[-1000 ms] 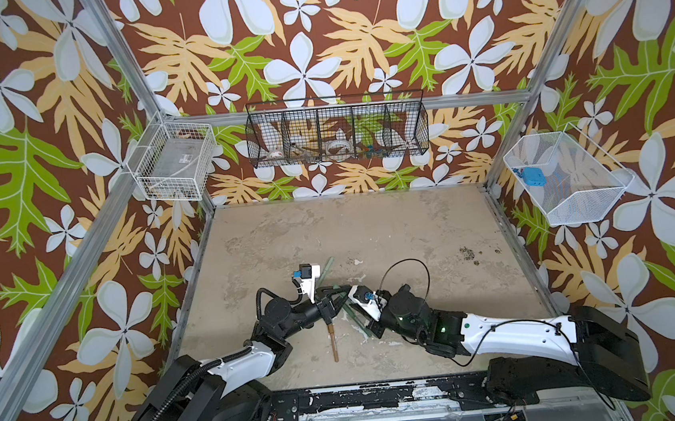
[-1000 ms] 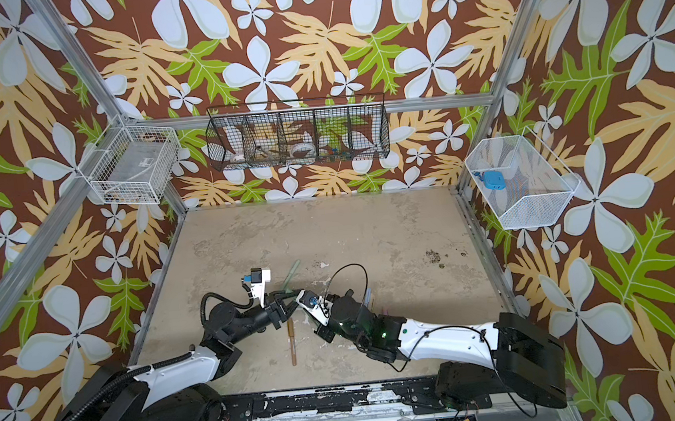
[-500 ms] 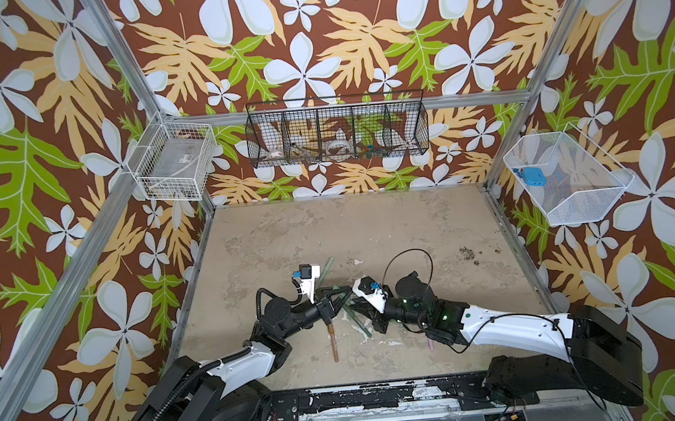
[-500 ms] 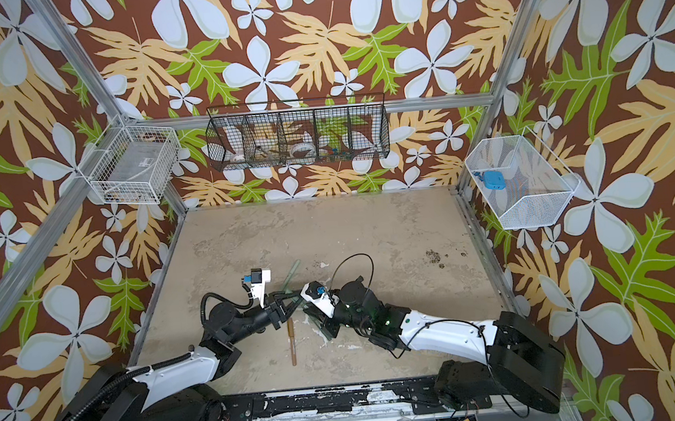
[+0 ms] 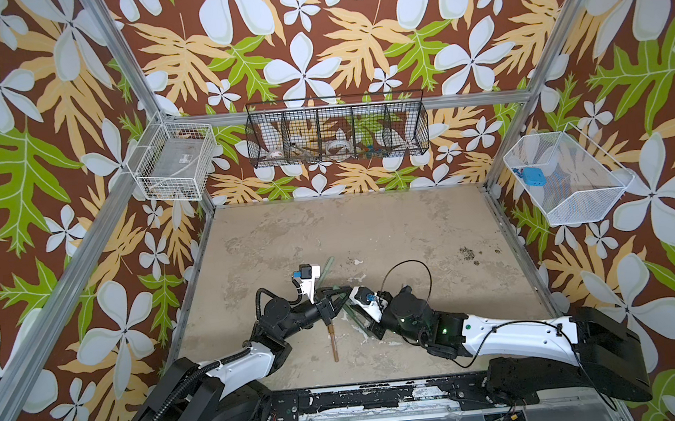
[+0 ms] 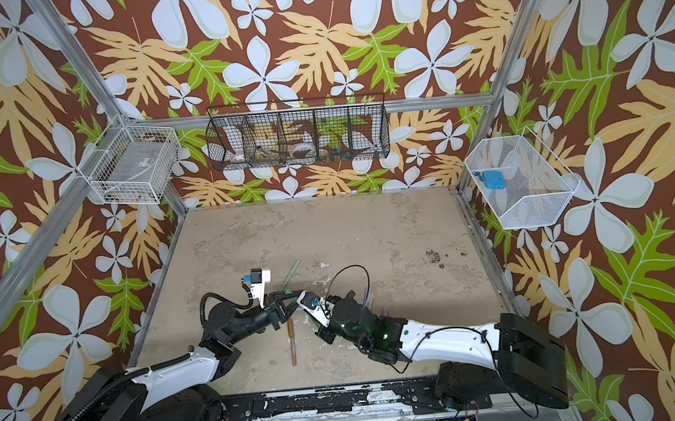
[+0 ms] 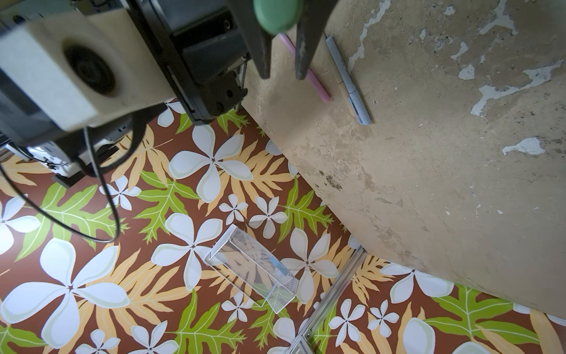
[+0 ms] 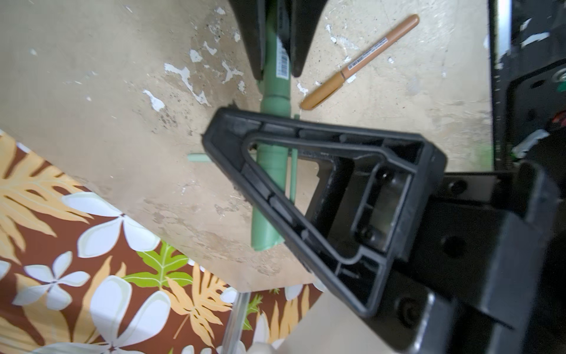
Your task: Open the pen caps
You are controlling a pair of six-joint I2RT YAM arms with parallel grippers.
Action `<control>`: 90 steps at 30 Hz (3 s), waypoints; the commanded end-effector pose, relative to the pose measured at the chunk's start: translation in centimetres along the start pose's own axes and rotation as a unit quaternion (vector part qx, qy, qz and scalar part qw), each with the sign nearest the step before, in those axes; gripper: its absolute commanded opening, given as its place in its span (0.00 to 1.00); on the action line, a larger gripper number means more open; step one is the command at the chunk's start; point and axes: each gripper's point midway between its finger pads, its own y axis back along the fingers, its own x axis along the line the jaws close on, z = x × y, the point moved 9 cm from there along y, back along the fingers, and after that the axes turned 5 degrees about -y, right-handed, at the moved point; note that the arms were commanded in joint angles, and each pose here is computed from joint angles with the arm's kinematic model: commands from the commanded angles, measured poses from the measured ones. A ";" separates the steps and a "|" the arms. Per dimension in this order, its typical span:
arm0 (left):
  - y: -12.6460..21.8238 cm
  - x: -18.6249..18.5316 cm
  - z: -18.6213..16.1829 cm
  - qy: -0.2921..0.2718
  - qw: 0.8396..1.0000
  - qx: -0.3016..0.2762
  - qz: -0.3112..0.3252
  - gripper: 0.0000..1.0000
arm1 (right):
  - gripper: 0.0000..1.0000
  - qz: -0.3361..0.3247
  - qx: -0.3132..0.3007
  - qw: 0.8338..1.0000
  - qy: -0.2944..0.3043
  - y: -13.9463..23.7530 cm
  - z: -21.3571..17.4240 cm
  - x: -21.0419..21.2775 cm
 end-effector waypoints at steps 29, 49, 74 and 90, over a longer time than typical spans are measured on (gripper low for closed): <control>1.4 0.6 2.2 -0.020 0.995 -0.086 0.054 0.00 | 0.00 0.133 0.102 0.985 -0.029 -0.4 -2.9 0.2; 1.5 0.6 2.3 -0.023 0.994 -0.089 0.061 0.00 | 0.00 0.040 0.141 0.989 0.030 -1.4 -3.7 1.0; 1.3 0.6 2.3 -0.033 0.995 -0.076 0.054 0.00 | 0.00 0.017 0.087 0.995 0.041 -0.1 -2.0 1.6; -1.1 -0.8 1.2 -0.060 0.998 -0.019 0.015 0.00 | 0.54 0.078 -0.044 0.996 0.000 3.4 0.8 0.9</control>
